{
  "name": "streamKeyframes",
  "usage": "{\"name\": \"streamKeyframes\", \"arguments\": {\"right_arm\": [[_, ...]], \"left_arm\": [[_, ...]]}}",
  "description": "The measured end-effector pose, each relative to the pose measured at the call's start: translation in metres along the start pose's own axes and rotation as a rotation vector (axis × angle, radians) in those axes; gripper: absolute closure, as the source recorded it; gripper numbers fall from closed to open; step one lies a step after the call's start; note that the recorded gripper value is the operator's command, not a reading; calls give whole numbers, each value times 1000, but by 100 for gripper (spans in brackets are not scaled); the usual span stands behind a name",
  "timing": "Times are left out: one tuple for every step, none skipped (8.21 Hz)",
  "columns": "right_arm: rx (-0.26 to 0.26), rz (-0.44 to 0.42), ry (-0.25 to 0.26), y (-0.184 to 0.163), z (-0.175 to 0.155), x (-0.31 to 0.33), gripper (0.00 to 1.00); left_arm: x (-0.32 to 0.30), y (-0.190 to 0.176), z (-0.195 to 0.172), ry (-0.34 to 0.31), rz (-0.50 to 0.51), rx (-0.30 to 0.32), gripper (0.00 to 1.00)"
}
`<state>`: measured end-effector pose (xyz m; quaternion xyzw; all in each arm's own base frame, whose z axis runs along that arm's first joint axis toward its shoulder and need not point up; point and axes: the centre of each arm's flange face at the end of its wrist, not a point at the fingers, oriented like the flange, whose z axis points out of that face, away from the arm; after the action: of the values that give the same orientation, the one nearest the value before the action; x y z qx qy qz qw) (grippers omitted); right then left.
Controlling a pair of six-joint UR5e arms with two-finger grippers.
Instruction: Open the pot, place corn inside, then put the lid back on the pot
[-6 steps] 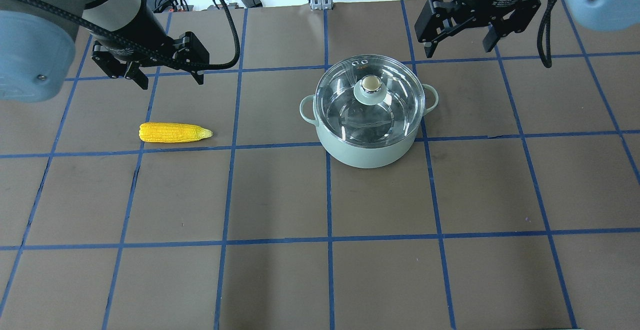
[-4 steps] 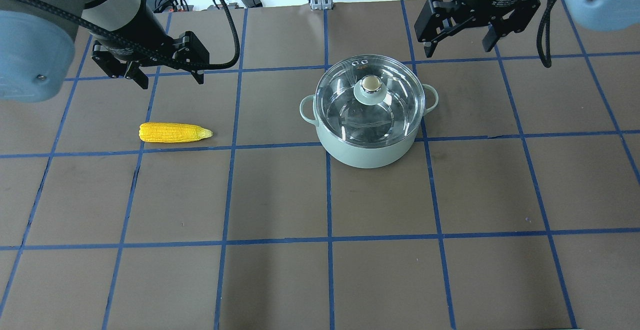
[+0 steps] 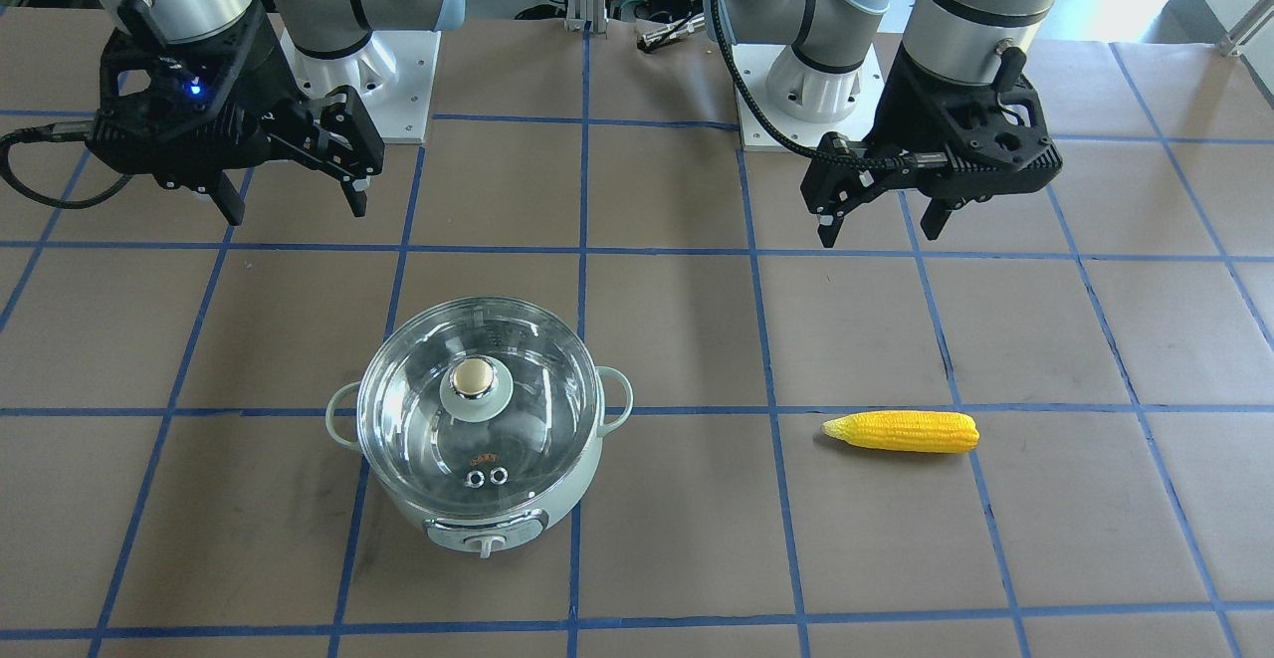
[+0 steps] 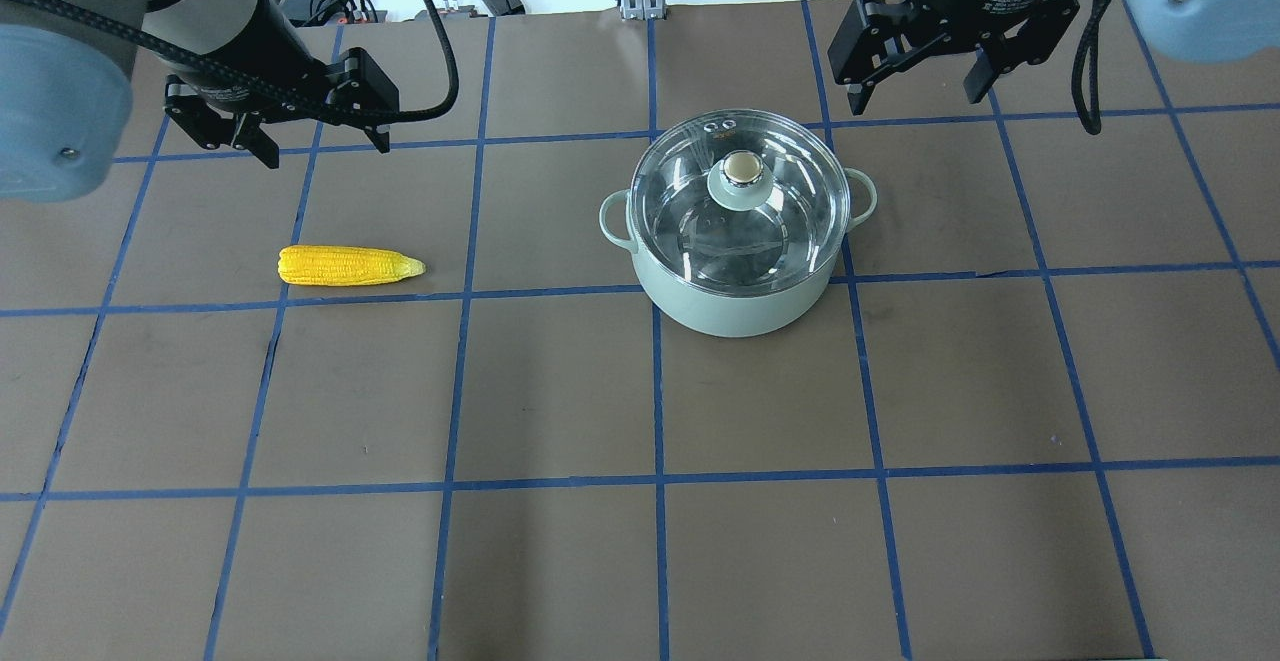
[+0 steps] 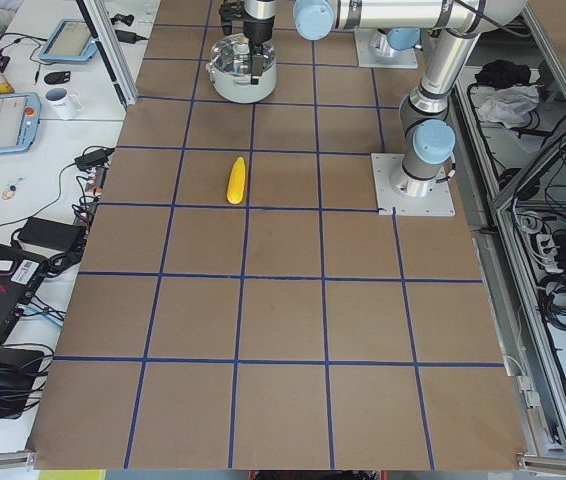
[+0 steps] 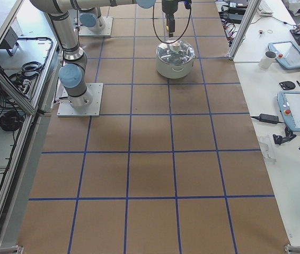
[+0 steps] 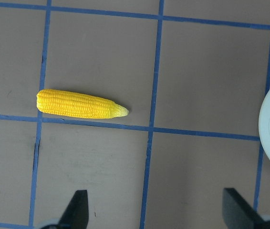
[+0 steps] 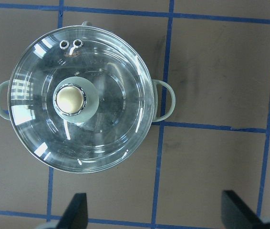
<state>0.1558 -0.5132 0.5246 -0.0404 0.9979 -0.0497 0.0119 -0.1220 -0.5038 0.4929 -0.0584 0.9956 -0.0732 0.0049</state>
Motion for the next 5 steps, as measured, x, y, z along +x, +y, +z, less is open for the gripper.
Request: {"name": "streamKeyframes", "arguments": {"right_arm": [[0,0,0,0,0,0,2],[0,-1,0,0,0,0,2],[0,0,0,0,1,0,2],[-1,3,0,-1,2,0,3],[-5,9,0,-3,5,0,3]], "left_arm": [[-15,-7,3,-4,-93,10,0],[-38,-17,11,-13,-245,5,0],[-65,-26,19,-22,-414,-5,0],[-90,-34,26,-32,-564,-14,0],[-115,-39,33,-41,-707,-24,0]]}}
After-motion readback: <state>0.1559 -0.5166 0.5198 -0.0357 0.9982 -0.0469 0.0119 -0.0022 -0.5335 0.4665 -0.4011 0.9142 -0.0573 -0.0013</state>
